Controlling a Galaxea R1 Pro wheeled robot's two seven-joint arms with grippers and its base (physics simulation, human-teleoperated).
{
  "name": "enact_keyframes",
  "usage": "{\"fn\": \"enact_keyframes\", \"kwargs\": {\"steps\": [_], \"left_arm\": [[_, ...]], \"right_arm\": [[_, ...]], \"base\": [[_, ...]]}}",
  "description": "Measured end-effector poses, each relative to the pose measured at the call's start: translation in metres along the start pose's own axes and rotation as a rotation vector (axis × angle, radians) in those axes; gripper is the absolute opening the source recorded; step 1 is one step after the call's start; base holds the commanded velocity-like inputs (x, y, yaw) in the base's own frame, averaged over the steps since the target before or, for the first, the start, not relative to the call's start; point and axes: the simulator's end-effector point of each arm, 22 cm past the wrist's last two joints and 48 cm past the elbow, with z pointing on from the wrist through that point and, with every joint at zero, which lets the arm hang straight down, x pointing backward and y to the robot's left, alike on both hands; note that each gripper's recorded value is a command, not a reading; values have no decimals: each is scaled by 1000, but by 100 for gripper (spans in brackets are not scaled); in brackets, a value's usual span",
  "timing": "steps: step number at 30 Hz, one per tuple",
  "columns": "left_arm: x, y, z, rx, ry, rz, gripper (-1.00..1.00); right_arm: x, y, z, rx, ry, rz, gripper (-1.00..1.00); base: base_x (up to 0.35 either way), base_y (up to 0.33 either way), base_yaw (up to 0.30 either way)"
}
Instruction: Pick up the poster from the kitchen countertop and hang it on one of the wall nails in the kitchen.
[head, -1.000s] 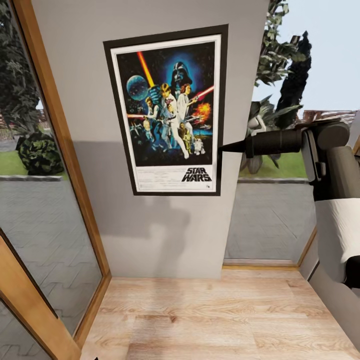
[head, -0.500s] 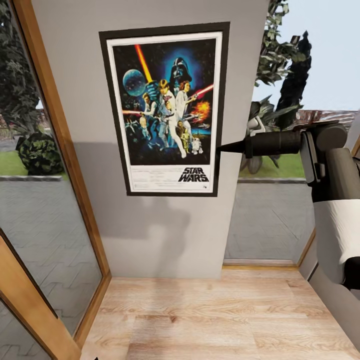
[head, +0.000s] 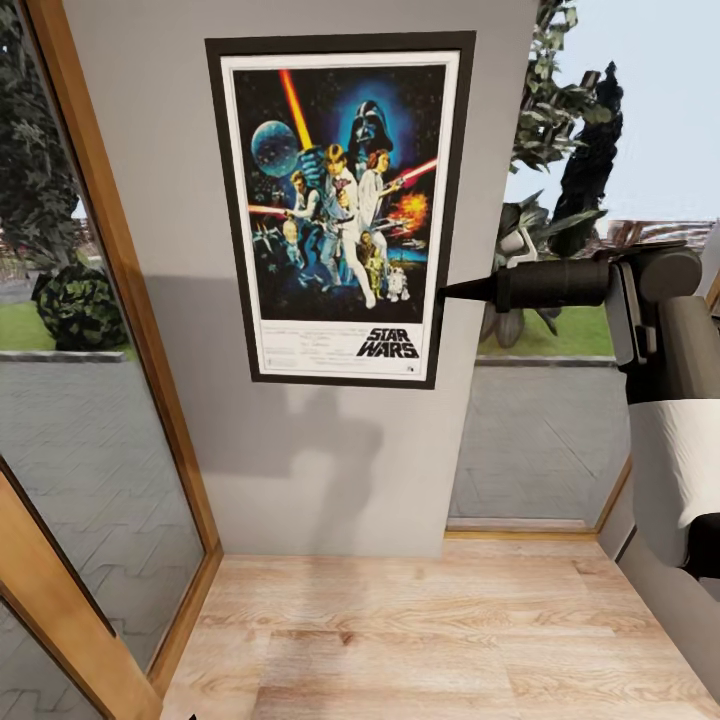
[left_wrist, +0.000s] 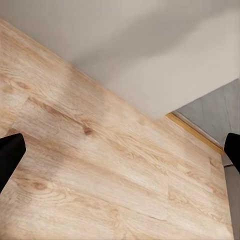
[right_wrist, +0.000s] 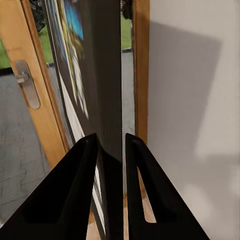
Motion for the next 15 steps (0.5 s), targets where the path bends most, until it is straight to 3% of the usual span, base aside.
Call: {"fn": "enact_keyframes", "kwargs": {"steps": [15], "left_arm": [[0, 0, 0, 0, 0, 0, 100]], "right_arm": [[0, -1, 0, 1, 0, 2, -100]], "base": [[3, 0, 0]]}}
